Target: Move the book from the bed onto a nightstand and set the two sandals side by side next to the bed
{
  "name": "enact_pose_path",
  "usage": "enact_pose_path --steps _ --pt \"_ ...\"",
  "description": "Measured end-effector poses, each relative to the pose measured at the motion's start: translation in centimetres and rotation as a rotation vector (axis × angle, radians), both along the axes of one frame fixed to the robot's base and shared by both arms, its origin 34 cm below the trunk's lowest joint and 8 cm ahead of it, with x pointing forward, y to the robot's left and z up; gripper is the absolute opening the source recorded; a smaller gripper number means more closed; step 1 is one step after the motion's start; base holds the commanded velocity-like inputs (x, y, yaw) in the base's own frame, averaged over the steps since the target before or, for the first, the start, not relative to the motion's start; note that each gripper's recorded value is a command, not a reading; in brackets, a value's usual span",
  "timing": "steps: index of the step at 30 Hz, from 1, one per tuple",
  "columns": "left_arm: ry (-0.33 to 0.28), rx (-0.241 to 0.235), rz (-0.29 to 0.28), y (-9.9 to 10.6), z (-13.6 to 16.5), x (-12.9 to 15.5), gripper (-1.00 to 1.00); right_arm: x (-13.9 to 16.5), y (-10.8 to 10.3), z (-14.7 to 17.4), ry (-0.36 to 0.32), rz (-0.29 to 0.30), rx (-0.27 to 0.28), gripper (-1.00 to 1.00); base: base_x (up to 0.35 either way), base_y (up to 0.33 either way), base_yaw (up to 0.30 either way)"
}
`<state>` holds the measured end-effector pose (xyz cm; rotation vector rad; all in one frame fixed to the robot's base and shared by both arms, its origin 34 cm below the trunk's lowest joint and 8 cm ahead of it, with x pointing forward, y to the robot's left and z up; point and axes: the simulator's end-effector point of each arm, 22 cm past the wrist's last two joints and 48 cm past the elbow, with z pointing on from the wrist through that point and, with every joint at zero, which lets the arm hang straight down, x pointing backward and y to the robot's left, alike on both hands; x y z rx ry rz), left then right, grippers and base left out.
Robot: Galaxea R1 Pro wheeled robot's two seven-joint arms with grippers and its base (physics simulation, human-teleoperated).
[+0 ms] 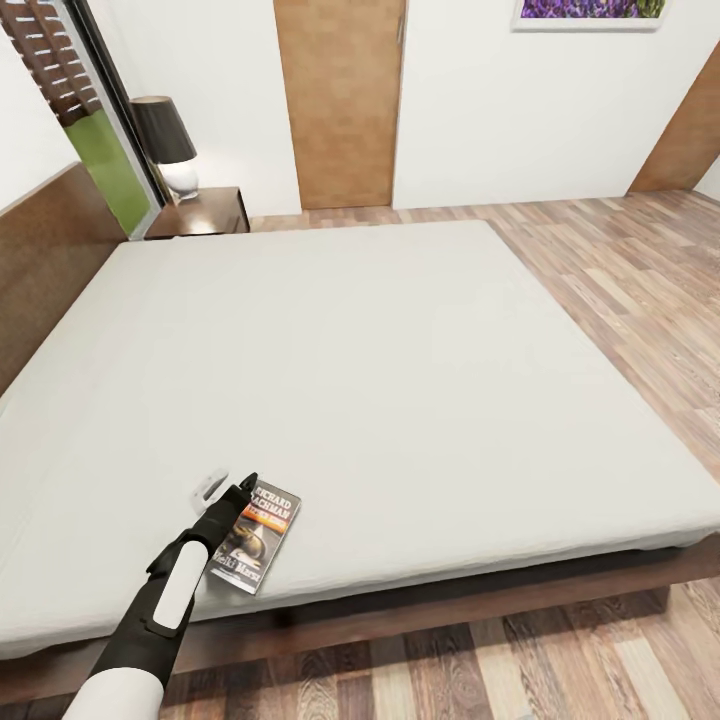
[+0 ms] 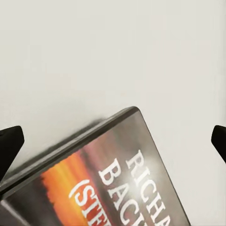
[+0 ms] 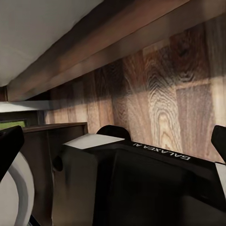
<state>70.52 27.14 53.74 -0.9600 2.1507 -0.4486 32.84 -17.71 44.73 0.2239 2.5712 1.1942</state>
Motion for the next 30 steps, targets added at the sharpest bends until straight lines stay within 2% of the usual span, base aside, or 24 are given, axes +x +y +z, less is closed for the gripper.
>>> enact_pose_path --steps 6,15,30 --pt "0.000 -0.001 0.000 -0.04 0.00 0.00 1.00 0.00 -0.01 0.04 -0.001 0.001 0.002 1.00 0.000 0.000 -0.012" --pt "-0.002 0.000 0.000 -0.02 0.13 0.06 1.00 0.08 -0.07 0.08 -0.004 0.001 0.001 1.00 0.000 0.000 -0.171" --pt "-0.003 0.000 0.000 -0.02 0.15 0.07 1.00 0.10 0.14 0.07 -0.003 0.000 0.002 1.00 0.000 0.000 -0.007"
